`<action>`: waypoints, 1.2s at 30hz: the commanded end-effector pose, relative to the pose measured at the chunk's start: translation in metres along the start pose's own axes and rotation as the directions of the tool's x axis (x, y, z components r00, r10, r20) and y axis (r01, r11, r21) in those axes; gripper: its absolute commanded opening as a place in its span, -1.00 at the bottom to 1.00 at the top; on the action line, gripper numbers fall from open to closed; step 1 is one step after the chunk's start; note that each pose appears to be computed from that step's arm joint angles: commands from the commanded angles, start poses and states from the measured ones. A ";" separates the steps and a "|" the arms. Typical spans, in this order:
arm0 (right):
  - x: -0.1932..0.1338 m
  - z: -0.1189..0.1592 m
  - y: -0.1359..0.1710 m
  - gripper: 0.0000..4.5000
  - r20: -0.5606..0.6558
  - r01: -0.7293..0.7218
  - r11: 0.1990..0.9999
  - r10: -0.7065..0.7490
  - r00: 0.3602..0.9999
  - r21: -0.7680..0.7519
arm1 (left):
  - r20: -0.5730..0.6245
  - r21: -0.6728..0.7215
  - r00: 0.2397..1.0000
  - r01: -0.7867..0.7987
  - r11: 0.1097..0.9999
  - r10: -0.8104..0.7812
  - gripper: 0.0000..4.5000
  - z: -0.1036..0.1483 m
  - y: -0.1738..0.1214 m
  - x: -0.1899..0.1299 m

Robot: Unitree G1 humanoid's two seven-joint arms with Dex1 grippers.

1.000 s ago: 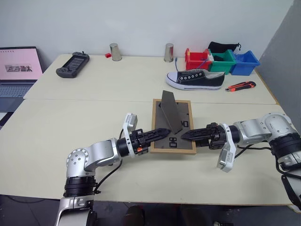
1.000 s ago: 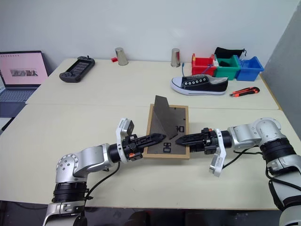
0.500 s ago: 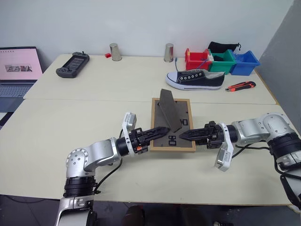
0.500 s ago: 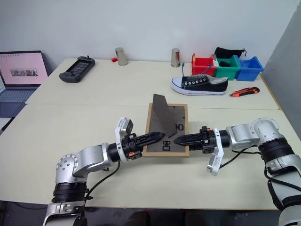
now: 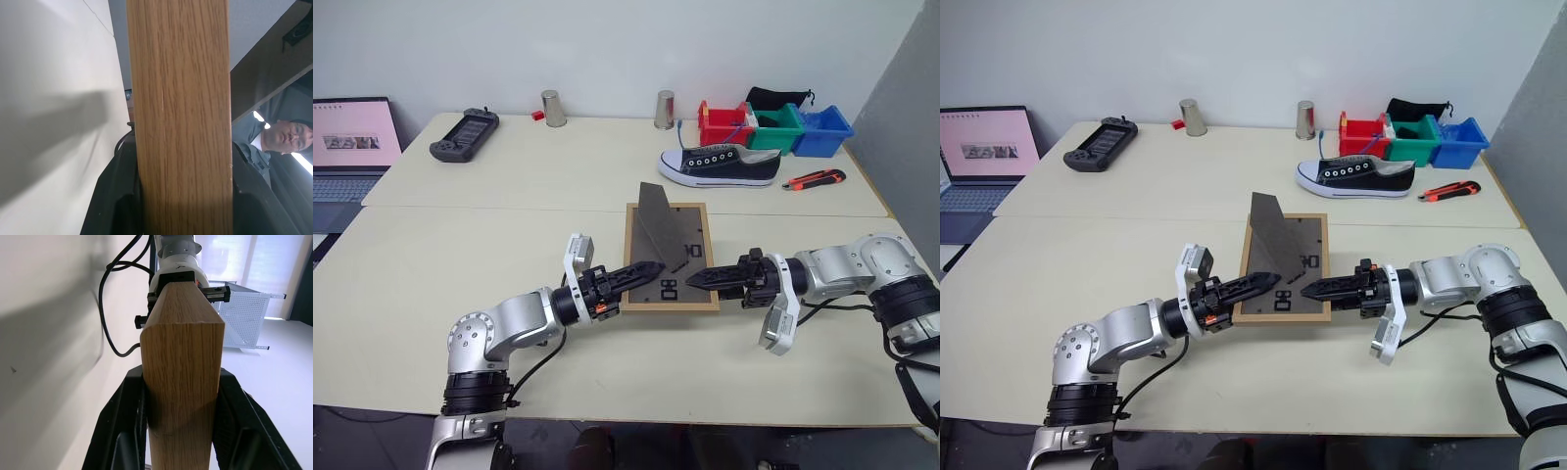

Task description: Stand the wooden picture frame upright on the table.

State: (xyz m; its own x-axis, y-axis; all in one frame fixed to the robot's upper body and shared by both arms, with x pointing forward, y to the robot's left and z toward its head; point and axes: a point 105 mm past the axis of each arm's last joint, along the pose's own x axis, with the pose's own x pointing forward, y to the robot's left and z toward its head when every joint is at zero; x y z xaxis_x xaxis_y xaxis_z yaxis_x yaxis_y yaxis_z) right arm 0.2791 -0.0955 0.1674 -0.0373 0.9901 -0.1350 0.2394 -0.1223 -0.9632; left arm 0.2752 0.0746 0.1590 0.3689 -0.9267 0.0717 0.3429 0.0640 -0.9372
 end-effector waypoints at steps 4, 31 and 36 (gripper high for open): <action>0.001 -0.004 -0.017 -0.42 0.007 0.057 0.998 -0.056 0.998 -0.029 | -0.064 0.115 0.997 -0.041 0.993 0.048 -0.11 -0.007 -0.009 -0.003; -0.015 -0.025 -0.021 -0.42 -0.119 0.169 0.973 -0.150 0.981 0.161 | 0.028 0.657 0.954 -0.243 0.714 0.299 0.99 0.052 -0.025 -0.076; -0.003 -0.049 -0.050 -0.42 -0.285 0.348 0.845 -0.244 0.927 0.406 | 0.117 0.748 0.943 -0.290 0.596 0.311 0.99 0.080 -0.035 -0.093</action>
State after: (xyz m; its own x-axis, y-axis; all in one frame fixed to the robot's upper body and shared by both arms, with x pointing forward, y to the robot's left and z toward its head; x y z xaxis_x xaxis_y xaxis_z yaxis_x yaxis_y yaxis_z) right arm 0.3024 -0.0986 0.1842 0.0918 0.9952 0.0341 -0.0863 0.0421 -0.9954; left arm 0.2954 0.1749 0.1924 0.5187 -0.8272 -0.2160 0.7117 0.5577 -0.4271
